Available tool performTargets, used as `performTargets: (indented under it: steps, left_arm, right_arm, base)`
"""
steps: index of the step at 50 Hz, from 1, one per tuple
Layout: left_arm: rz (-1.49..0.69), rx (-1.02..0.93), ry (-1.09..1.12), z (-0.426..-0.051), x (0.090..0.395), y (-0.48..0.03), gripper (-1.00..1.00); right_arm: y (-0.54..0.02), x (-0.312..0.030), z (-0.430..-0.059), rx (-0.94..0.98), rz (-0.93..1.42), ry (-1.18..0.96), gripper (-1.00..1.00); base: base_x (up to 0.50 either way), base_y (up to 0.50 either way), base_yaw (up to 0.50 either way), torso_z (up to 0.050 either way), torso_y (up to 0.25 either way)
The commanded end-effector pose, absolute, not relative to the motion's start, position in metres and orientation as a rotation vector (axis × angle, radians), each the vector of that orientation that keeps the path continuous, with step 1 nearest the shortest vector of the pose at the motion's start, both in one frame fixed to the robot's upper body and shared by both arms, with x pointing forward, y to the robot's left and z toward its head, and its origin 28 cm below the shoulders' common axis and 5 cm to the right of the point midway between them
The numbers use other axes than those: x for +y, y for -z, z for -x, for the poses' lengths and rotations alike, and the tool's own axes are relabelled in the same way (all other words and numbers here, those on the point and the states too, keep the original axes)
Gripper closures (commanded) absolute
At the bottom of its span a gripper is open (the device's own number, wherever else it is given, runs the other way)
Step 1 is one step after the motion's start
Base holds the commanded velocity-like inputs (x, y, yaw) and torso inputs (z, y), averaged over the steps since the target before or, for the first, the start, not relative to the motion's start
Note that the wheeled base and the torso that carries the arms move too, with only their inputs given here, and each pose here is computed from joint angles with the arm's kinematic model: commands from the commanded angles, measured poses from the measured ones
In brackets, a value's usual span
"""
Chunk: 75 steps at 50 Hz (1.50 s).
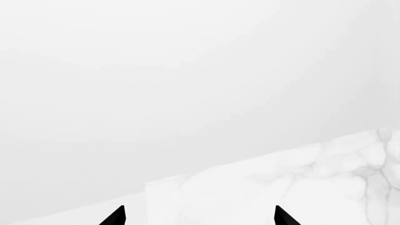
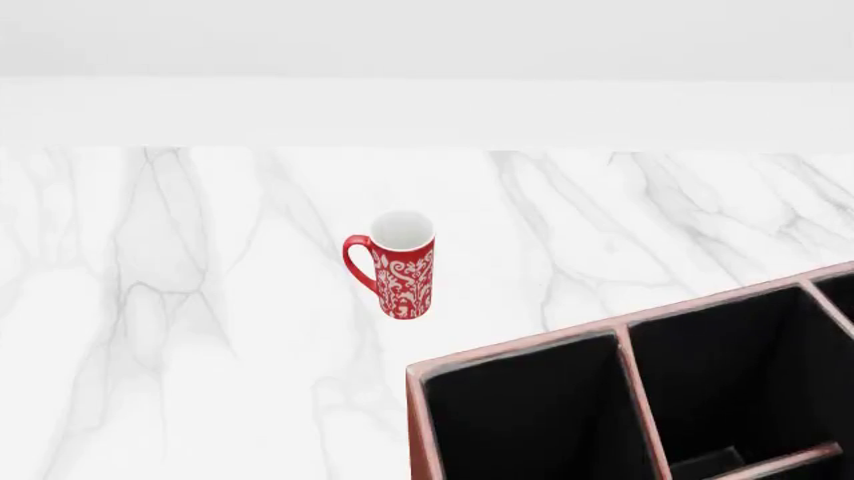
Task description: Pick up the book and place it in the right compartment of the caddy.
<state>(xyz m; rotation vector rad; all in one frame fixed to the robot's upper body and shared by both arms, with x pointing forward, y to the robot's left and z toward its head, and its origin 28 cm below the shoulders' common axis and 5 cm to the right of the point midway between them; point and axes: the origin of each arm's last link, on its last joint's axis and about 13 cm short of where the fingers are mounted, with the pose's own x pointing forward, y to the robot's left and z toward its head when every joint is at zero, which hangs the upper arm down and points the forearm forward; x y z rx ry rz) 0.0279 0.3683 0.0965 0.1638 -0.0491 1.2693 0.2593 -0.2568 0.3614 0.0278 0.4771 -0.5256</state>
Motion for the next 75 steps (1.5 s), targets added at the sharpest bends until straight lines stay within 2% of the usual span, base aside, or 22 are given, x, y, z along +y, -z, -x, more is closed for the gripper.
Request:
performTargets:
  steps: [1, 14, 47, 75]
  left_arm:
    - [-0.163, -0.048, -1.268, -0.028, 0.368, -0.096, -1.00]
    - [-0.164, -0.046, -1.264, -0.029, 0.368, -0.095, -1.00]
    - [-0.160, -0.049, -1.268, -0.028, 0.369, -0.096, -1.00]
    - [-0.165, -0.047, -1.258, -0.031, 0.367, -0.095, -1.00]
  right_arm:
    - [-0.364, -0.261, -0.257, 0.487, -0.057, 0.576, 1.00]
    - [-0.362, -0.262, -0.258, 0.567, -0.128, 0.555, 1.00]
    - [-0.354, -0.270, -0.258, 0.602, -0.118, 0.639, 1.00]
    - [-0.322, -0.269, -0.275, 0.644, -0.112, 0.606, 1.00]
  base:
    - [0.00, 0.00, 0.00, 0.000, 0.010]
    - [0.00, 0.00, 0.00, 0.000, 0.001]
    - [0.00, 0.00, 0.00, 0.000, 0.002]
    - [0.00, 0.00, 0.00, 0.000, 0.001]
